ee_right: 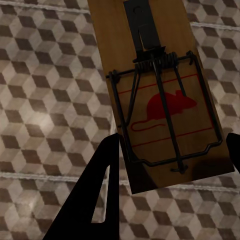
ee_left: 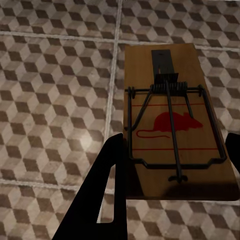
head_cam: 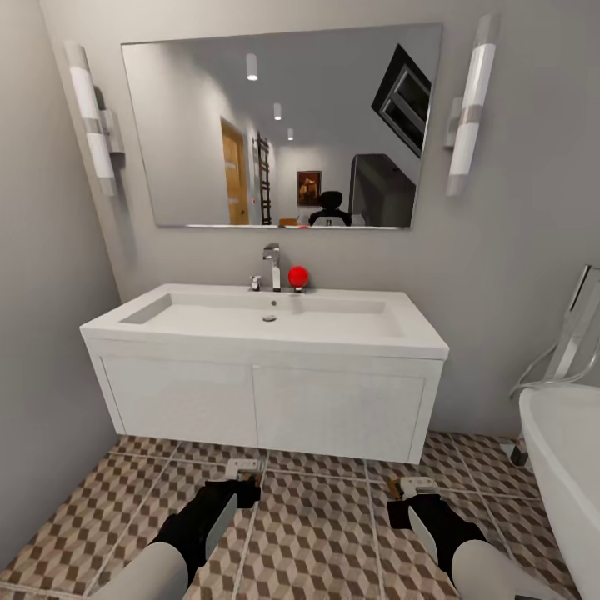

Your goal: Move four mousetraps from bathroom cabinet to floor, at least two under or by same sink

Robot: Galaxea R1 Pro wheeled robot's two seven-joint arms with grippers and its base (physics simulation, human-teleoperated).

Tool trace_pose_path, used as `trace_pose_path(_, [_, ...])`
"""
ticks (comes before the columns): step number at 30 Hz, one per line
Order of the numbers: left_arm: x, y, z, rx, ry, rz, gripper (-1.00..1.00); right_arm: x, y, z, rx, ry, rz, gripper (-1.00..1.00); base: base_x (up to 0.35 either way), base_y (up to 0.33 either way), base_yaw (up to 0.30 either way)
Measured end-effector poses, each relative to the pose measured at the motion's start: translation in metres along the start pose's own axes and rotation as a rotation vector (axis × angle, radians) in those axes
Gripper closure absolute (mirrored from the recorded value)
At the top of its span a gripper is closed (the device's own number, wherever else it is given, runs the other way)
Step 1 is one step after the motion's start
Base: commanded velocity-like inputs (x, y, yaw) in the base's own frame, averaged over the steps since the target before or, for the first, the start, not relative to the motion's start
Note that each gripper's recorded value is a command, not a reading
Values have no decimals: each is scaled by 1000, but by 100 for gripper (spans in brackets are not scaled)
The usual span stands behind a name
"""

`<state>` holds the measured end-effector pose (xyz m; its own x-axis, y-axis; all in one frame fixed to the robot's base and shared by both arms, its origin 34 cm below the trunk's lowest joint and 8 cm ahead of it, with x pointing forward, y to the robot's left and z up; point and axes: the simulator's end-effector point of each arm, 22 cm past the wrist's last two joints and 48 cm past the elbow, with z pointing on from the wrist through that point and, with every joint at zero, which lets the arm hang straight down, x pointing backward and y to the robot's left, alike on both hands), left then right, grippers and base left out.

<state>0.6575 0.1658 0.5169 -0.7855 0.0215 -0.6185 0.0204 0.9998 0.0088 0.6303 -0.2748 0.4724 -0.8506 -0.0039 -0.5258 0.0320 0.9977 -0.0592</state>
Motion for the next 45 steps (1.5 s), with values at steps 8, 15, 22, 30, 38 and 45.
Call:
trace_pose_path(8, [6,-1,7,2,-4,0,100,7,0,8,1,0,1,100,0,0,0])
trace_pose_path(15, [20,-2,17,3,1,-2,100,17,2,19,-7,-1,-3,100,0,0,0])
trace_pose_path(22, [32,-3,27,4,2,-3,100,29,5,30,-9,3,-7,100,0,0,-55])
trace_pose_path(30, [46,-3,38,5,1,-3,100,42,9,42,-6,8,-8,100,0,0,-227])
trace_pose_path(38, [60,-3,49,4,1,-3,100,54,10,55,-6,4,-8,100,0,0,-97])
trace_pose_path(45, [74,-2,59,2,4,-4,100,63,9,66,-2,-5,-4,100,0,0,-9])
